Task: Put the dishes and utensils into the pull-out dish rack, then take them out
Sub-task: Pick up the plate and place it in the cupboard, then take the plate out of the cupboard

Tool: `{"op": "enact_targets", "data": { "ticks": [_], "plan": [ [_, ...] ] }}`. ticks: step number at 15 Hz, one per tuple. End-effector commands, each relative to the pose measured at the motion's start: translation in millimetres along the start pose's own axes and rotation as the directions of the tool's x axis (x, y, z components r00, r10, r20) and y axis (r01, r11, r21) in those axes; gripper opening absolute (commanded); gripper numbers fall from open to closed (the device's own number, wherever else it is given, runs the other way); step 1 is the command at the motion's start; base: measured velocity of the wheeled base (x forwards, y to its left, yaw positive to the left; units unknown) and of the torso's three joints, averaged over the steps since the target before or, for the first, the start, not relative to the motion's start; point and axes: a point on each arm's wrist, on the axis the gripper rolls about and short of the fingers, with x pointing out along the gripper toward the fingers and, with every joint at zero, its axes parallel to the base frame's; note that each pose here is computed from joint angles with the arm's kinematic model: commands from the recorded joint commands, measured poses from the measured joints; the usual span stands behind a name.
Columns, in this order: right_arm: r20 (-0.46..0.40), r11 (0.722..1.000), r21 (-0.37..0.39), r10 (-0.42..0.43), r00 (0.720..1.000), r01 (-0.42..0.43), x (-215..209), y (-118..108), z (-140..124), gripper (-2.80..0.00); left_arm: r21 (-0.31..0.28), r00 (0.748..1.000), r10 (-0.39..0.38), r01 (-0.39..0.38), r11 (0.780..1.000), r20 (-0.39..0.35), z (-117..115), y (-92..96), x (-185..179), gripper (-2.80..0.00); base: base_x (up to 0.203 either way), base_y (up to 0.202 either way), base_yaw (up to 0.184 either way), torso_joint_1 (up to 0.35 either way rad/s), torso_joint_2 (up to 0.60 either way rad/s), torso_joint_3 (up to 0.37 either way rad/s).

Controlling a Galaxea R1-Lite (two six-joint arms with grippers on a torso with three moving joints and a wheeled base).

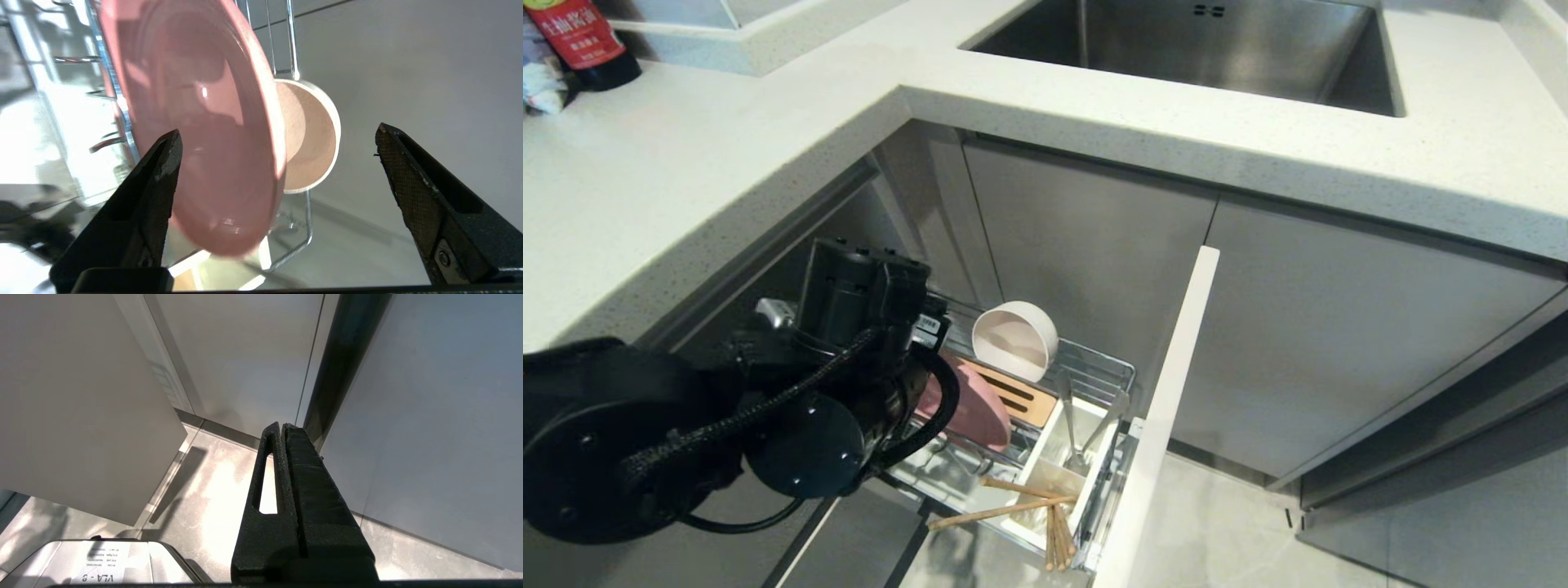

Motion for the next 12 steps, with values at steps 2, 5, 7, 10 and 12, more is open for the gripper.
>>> {"op": "enact_targets", "data": {
  "ticks": [2,5,7,10,12],
  "plan": [
    [0.0,1.0,-0.001,0.0,1.0,0.0,0,0,0,-2.8,-0.019,1.0,-0.022,0.022,1.0,-0.002,19,-7.3,-22,0.0,0.0,0.0,0.0,0.0,0.0,0.0],
    [-0.001,1.0,0.0,0.0,1.0,0.0,0,0,0,-2.8,-0.017,0.999,-0.039,0.038,0.999,-0.018,37,-13.0,-45,-2.8,0.0,0.0,0.0,0.0,0.0,0.0],
    [0.0,1.0,-0.001,0.0,1.0,0.0,0,0,0,-2.8,-0.027,0.997,-0.071,0.07,0.997,-0.023,49,-22.4,-59,-2.8,0.0,0.0,0.0,0.0,0.0,0.0],
    [-0.001,1.0,0.0,0.0,1.0,0.0,0,0,0,-2.8,0.113,0.986,-0.164,0.165,0.98,-0.016,68,-44.7,-80,-2.8,0.0,0.0,0.0,0.0,0.0,0.0],
    [0.0,1.0,0.0,0.0,1.0,0.0,0,0,0,-2.8,0.268,0.969,-0.247,0.236,0.934,0.011,90,-62.0,-97,-2.8,0.0,0.0,0.0,0.0,0.0,0.0]
  ]
}}
